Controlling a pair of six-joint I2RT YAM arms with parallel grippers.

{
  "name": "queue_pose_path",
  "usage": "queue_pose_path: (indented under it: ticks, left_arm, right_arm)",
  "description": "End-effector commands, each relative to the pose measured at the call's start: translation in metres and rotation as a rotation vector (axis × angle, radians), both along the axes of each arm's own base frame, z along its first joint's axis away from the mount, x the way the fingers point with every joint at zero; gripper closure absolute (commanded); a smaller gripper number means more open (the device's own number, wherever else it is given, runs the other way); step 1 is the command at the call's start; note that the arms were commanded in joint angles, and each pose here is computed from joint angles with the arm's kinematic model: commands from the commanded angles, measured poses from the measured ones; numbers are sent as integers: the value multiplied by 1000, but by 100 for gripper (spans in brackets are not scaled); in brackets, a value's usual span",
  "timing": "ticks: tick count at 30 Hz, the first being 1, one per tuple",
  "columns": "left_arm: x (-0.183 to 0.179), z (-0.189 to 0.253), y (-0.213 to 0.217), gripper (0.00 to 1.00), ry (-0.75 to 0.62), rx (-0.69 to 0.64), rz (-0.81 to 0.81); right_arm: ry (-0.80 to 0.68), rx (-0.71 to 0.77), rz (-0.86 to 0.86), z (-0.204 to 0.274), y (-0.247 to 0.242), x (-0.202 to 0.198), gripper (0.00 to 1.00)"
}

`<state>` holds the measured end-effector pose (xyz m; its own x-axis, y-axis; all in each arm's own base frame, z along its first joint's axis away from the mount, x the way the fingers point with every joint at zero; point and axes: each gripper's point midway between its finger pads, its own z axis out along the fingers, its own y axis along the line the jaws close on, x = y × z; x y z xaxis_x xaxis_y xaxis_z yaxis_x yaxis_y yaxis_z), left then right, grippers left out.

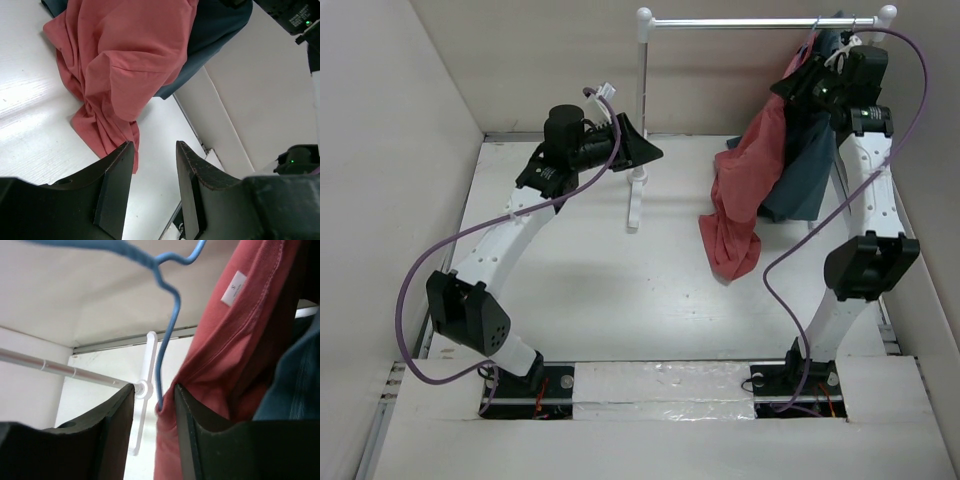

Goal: Place the t-shirt on the hanger
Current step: Place the hanger at the clothesline, then reset both arms

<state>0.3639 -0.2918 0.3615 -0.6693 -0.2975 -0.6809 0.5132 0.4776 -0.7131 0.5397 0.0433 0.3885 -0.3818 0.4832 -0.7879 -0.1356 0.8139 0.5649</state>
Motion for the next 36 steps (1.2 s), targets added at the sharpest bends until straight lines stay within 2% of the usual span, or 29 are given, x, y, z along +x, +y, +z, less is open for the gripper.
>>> queue_pose_path:
  ticks: [1, 4, 6, 7, 8, 13, 15, 18, 19, 21, 22, 23, 25, 26, 28, 29, 32, 36]
  left_arm:
    - [-1, 16, -2, 64, -57, -39, -24]
    - [0, 14, -2, 64, -49, -33, -16]
    - [1, 16, -1, 63, -53, -29, -10]
    - [2, 18, 0, 62, -63, -23, -6]
    - [1, 15, 1, 61, -52, -10, -5]
    - [-1, 36, 7, 53, -112, 8, 12]
    - [-5, 43, 10, 49, -134, 14, 16]
    - [-14, 56, 18, 45, -157, -7, 31]
    - [-24, 68, 22, 45, -184, -27, 33]
    - [-25, 72, 34, 43, -190, -48, 63]
    - [-30, 85, 44, 42, -217, -61, 102]
    - [-32, 84, 49, 42, -209, -49, 124]
    - [-43, 96, 63, 40, -257, -45, 180]
    - [-46, 97, 68, 39, -261, -41, 203]
    - [-53, 95, 85, 38, -273, -24, 289]
    - [-54, 87, 92, 37, -261, 6, 317]
    - [-58, 59, 109, 36, -214, 50, 401]
    - [-64, 22, 106, 35, -132, 39, 381]
  right_arm:
    - [-191, -8, 34, 67, 7, -26, 54]
    - [-232, -4, 75, 86, 15, -48, 42]
    - [-243, -4, 80, 95, 16, -61, 28]
    - [-246, -3, 69, 99, 15, -66, 11]
    - [-282, -7, 68, 114, 17, -81, 0]
    - [-374, -9, 109, 137, 30, -136, 0]
    - [-487, -16, 126, 166, 38, -175, 0]
    - [-529, -6, 119, 160, 46, -202, 0]
    - [-592, -2, 111, 174, 48, -234, 0]
    - [-569, 18, 122, 150, 52, -246, 0]
    - [-609, 24, 129, 154, 56, -273, 0]
    - [-550, 29, 131, 127, 58, -272, 0]
    - [-515, 17, 133, 104, 60, -286, 0]
    - [-505, 24, 143, 94, 62, -305, 0]
    - [-393, 25, 131, 47, 61, -306, 0]
    - [-356, 25, 124, 31, 59, -320, 0]
    - [-237, 18, 67, -17, 49, -326, 0]
    - [-193, 18, -3, -36, 38, -333, 0]
